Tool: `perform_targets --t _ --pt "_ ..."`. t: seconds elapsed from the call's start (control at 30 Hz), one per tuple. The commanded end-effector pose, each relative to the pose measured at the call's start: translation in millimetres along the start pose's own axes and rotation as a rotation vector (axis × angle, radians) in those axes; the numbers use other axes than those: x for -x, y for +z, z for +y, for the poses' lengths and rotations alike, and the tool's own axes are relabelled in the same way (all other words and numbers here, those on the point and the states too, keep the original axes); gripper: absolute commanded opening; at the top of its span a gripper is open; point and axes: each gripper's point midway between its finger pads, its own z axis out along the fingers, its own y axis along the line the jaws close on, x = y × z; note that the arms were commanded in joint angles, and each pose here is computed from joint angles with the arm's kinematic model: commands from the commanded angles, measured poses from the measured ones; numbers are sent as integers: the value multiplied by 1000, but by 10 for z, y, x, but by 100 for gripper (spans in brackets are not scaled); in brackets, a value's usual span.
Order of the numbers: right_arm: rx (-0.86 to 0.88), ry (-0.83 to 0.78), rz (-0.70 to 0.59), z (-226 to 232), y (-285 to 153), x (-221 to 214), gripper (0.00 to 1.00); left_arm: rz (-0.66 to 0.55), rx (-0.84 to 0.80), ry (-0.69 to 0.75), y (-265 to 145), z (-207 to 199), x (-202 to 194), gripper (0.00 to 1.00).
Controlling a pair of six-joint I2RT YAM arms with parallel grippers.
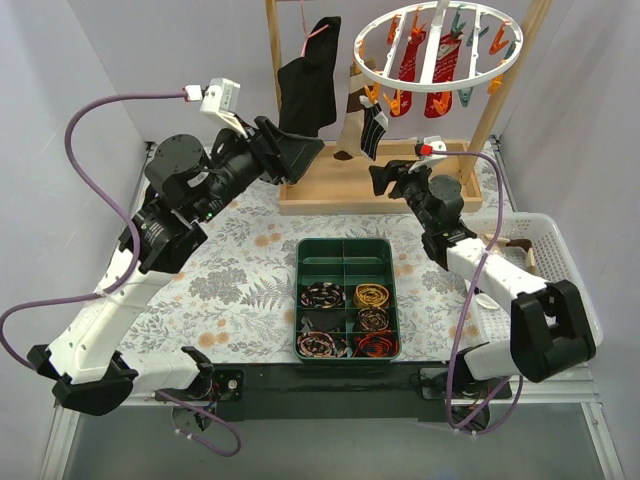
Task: Remove the socks clipped to the hanger
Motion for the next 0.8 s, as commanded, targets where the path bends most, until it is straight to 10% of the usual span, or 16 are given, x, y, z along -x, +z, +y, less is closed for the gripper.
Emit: perform_targets --t 0.0,0.47,0.57,0.7,0.77 --pt "55 -25 -196 122 241 442 77 6 14 59 -141 38 -12 58" --pt "87 -12 -213 216 689 374 64 7 88 141 -260 252 -89 61" --pt "98 8 -207 251 747 341 52 10 86 134 -274 247 -96 61" --pt "120 49 -203 325 775 344 3 14 83 118 -285 237 -107 61" --pt "122 76 -198 357 761 342 1 18 72 104 -279 208 -110 61"
